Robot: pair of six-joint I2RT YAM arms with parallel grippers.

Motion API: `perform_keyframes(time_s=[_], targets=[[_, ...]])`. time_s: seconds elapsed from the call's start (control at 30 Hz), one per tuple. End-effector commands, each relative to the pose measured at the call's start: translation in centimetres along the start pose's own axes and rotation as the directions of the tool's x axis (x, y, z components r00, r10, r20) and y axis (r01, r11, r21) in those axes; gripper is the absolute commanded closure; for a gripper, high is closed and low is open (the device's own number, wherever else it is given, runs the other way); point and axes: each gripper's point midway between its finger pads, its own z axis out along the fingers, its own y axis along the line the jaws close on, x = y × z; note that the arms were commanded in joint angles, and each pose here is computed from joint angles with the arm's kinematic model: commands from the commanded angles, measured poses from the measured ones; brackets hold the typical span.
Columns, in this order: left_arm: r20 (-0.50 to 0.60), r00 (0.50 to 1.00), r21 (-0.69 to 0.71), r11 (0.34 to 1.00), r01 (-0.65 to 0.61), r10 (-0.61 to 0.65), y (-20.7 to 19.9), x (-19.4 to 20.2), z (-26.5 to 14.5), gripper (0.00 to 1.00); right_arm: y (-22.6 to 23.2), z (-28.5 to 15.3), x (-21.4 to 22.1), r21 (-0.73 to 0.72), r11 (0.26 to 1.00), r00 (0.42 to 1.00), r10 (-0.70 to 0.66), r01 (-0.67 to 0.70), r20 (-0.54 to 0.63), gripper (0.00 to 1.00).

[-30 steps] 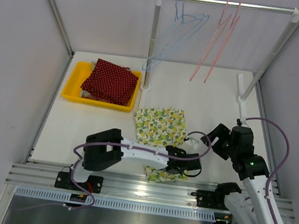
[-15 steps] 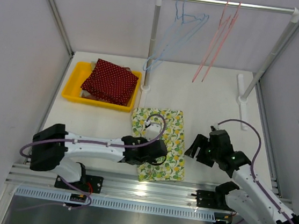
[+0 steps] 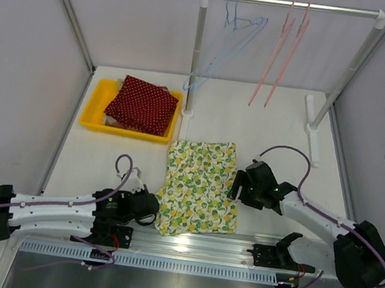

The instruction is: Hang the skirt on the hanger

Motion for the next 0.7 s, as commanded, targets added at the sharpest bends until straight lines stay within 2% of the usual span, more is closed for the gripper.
perform_keyframes(time_s=[0.0,0.1,0.2,0.3,0.4,0.43,0.53,0.67], targets=[[0.051,0.987,-0.032,0.987,0.157,-0.156,1.7,-1.1,-0.1,1.00,1.9,1.3,-1.2,-0.020,0.999,0.998,-0.048,0.049,0.040,0.20],[0.053,0.983,-0.071,0.981,0.181,-0.178,2.9,-1.0,-0.1,1.00,2.1,2.6,-0.9,-0.006,0.998,0.998,-0.057,0.057,0.022,0.23],[0.066,0.977,-0.126,0.969,0.212,-0.205,4.3,-0.9,-0.1,1.00,2.4,3.7,-1.1,0.008,0.998,0.998,-0.065,0.065,0.010,0.31],[0.070,0.975,-0.113,0.969,0.220,-0.213,4.2,-1.1,-0.2,1.00,2.6,4.5,-1.6,0.038,0.996,0.997,-0.081,0.081,0.007,0.39],[0.075,0.973,-0.075,0.972,0.225,-0.219,3.5,-1.4,-0.2,1.00,2.0,5.3,-1.6,0.090,0.991,0.995,-0.098,0.099,-0.015,0.62],[0.075,0.975,-0.064,0.975,0.214,-0.209,3.3,-1.5,-0.2,1.00,1.9,5.4,-2.4,0.109,0.989,0.995,-0.100,0.100,0.001,0.75],[0.072,0.978,-0.051,0.979,0.200,-0.196,2.7,-1.5,-0.1,1.00,0.6,5.4,-3.3,0.155,0.985,0.997,-0.075,0.075,-0.003,1.00],[0.061,0.982,-0.015,0.984,0.178,-0.177,1.2,-1.7,0.6,1.00,-1.2,4.1,-5.6,0.171,0.985,1.000,-0.004,0.001,0.017,1.00]])
